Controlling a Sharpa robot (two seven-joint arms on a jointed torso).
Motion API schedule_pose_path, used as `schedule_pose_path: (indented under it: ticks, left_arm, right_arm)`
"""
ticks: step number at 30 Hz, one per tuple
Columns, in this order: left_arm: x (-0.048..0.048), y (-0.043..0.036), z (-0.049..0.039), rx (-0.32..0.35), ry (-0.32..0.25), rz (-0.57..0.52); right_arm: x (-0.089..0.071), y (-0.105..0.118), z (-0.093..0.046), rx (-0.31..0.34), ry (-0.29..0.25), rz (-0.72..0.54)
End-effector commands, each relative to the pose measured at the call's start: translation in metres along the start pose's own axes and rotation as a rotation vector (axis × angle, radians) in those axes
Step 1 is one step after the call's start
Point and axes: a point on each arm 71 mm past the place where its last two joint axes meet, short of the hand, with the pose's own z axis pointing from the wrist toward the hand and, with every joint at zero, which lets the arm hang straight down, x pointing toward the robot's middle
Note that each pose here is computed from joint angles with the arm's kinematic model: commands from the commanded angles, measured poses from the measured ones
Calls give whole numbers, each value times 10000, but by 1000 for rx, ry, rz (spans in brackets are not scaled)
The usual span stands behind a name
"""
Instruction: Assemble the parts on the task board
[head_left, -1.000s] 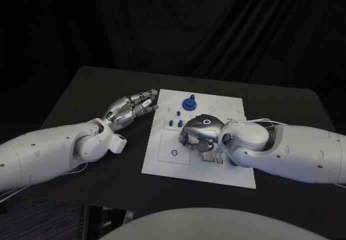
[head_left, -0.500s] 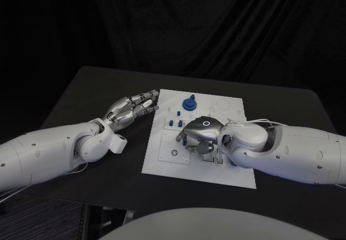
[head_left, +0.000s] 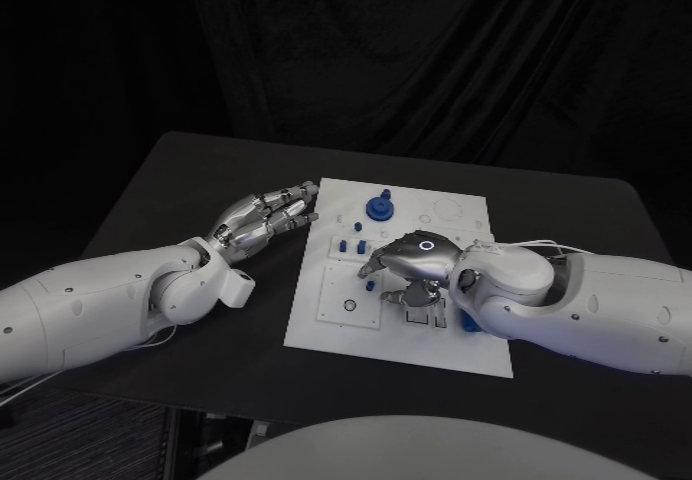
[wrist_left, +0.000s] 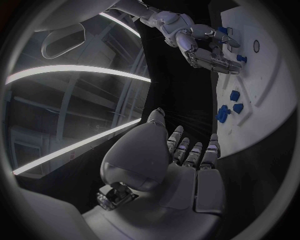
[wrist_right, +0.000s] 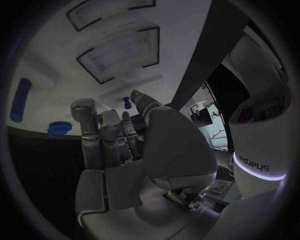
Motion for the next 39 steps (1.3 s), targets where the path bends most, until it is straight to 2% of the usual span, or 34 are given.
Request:
schedule_pose_path:
  ticks: [1,8,15,21,27,39]
  left_arm:
    - [15,-6,-4,11,6,-12]
    - [8,-8,-9,13,-1,-7]
    - [12,-8,-6,15,-1,-7]
    - [15,1,-3,15,1,-8]
    - [18,23,-13,14,-3,-9]
    - [19,36,-38,40,-17,-4]
  right_arm:
    - [-192,-77,-54,34,-91,-2]
    - [-543,-345,-260,125,-122,-46]
    - [-625,-535,-448,194,-118,-61]
    - [-546,-699,-597,249,-99,-26]
    - [-381,-815,-698,283,-85,9]
    - [-124,-870,-702,294,-41,37]
